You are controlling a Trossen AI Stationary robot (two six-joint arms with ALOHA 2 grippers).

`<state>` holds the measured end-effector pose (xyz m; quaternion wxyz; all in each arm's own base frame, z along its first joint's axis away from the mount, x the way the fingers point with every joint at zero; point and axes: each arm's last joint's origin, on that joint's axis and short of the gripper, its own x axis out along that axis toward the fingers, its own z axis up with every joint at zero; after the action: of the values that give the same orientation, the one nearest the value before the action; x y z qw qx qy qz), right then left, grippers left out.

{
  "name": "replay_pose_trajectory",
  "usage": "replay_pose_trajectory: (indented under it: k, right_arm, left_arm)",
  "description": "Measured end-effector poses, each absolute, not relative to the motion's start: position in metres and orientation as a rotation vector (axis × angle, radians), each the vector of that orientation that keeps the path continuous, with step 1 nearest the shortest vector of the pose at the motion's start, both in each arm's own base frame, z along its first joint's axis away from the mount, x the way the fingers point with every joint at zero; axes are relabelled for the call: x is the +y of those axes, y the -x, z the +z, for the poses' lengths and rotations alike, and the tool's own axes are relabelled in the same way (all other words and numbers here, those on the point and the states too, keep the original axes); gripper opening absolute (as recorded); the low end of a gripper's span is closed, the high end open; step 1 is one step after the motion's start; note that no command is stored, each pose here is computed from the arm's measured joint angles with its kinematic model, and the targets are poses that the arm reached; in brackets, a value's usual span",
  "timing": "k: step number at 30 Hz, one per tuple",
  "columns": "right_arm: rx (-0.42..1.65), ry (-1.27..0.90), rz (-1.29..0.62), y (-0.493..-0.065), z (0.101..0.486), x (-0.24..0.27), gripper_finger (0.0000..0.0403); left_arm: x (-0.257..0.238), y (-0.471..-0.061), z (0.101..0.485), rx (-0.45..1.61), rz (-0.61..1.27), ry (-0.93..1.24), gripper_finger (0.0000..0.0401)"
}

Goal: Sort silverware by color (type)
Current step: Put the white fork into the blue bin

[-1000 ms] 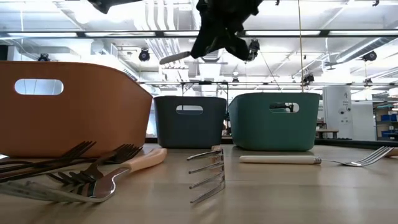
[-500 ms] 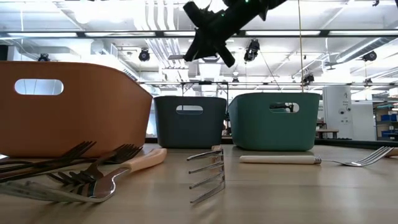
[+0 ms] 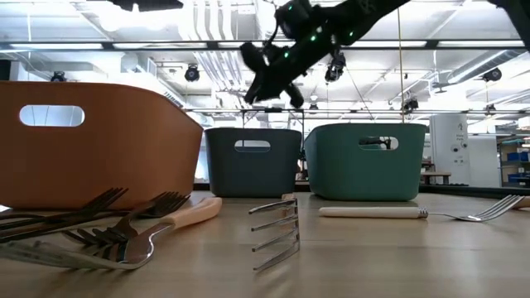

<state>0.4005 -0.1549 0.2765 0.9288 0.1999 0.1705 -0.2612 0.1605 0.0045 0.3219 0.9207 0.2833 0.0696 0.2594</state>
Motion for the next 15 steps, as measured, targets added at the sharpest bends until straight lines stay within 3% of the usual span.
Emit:
replay_pose_trajectory:
  k: [10, 15]
  right_arm:
    - [0.32, -0.422, -0.599, -0.413, 0.268, -0.167, 0.0009]
    - [0.417, -0.424, -0.611, -0.419, 0.258, -0.167, 0.0009]
  left_arm:
    - [0.018, -0.161, 0.321, 0.168, 0.612, -0.577, 0.0]
    - [0.019, -0.161, 0.321, 0.17, 0.617, -0.573, 0.0]
